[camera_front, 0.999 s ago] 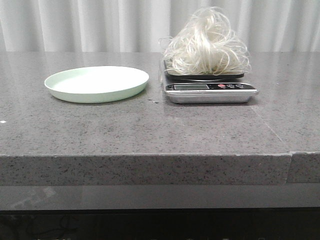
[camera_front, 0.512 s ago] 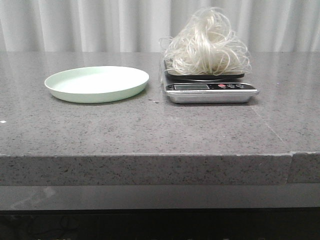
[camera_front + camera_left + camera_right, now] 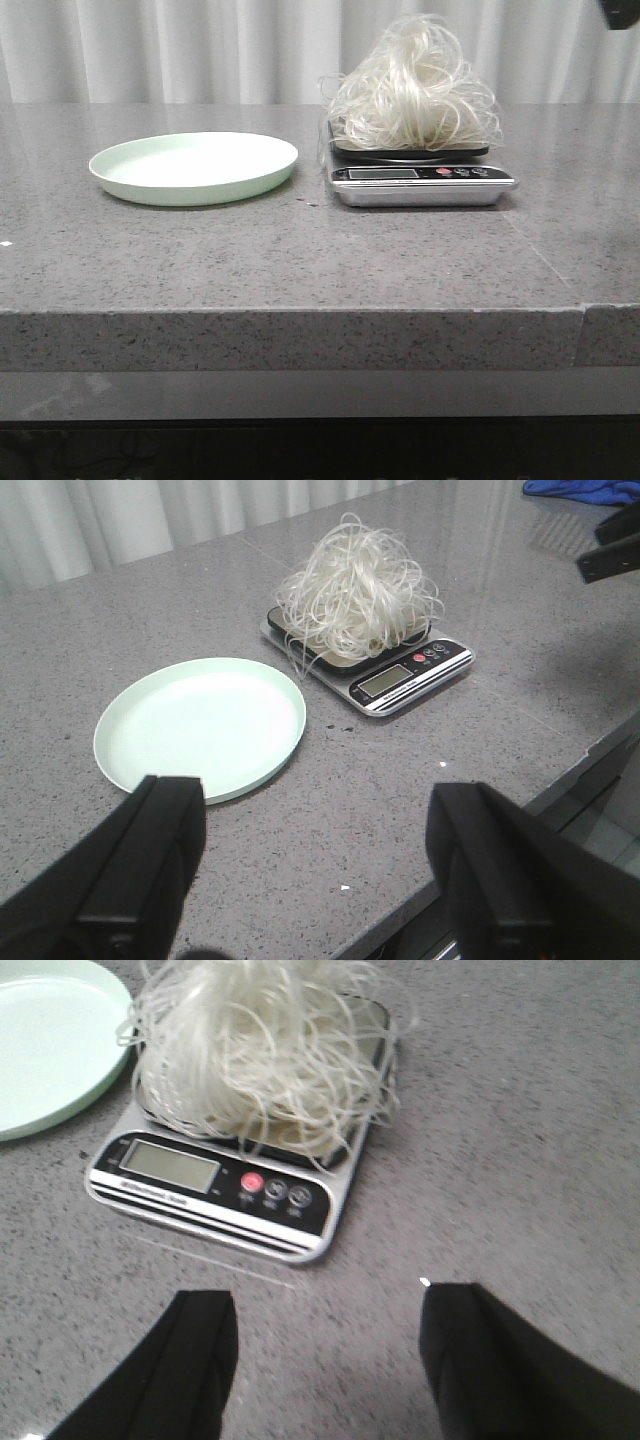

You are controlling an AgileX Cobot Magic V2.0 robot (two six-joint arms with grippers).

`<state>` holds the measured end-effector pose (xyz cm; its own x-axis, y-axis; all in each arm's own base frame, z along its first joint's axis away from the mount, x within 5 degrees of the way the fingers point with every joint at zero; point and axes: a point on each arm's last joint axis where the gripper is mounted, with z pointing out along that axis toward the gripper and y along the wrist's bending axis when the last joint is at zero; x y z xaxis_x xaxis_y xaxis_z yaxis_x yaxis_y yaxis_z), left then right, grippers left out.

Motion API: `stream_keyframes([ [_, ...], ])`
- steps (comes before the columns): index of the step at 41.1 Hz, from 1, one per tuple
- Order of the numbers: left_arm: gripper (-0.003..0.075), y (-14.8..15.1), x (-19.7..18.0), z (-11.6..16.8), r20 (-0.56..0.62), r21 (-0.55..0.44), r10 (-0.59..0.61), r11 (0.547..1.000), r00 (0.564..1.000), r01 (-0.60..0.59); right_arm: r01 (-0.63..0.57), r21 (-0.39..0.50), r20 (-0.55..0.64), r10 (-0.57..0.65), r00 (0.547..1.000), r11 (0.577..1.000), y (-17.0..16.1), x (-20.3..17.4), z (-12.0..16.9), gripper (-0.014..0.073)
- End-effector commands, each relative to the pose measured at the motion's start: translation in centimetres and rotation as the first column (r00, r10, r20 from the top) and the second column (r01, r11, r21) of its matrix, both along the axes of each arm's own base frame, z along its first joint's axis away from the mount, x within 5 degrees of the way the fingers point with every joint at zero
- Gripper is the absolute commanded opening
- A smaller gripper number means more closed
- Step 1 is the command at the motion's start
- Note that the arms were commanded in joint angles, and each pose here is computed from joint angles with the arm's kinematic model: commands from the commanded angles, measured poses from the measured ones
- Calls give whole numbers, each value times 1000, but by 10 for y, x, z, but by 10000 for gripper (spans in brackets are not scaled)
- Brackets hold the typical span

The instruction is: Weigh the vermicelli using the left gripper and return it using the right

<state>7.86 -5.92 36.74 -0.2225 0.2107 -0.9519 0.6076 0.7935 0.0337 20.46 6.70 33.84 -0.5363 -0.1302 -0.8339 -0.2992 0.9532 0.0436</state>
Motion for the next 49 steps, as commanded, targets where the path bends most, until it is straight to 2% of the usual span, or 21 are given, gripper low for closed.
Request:
stream_keyframes([
  [1, 524, -1, 1, 14, 72, -66, 2, 998, 997, 3, -36, 30, 76, 33, 997, 999, 14, 17, 25, 508],
  [9, 524, -1, 1, 14, 72, -66, 2, 998, 997, 3, -77, 32, 38, 76, 996, 996, 42, 59, 34, 508],
  [24, 524, -1, 1, 14, 72, -66, 2, 998, 997, 3, -84, 8, -53, 84, 995, 996, 74, 137, 32, 508],
  [40, 524, -1, 1, 14, 72, -66, 2, 998, 997, 3, -89, -32, -115, 84, 990, 996, 90, 181, 11, 505],
  [44, 524, -1, 1, 14, 72, -66, 2, 998, 997, 3, -90, -54, -131, 83, 988, 994, 90, 183, 7, 433],
  [49, 524, -1, 1, 14, 72, -66, 2, 998, 997, 3, -92, -91, -145, 79, 986, 992, 89, 184, 3, 275],
])
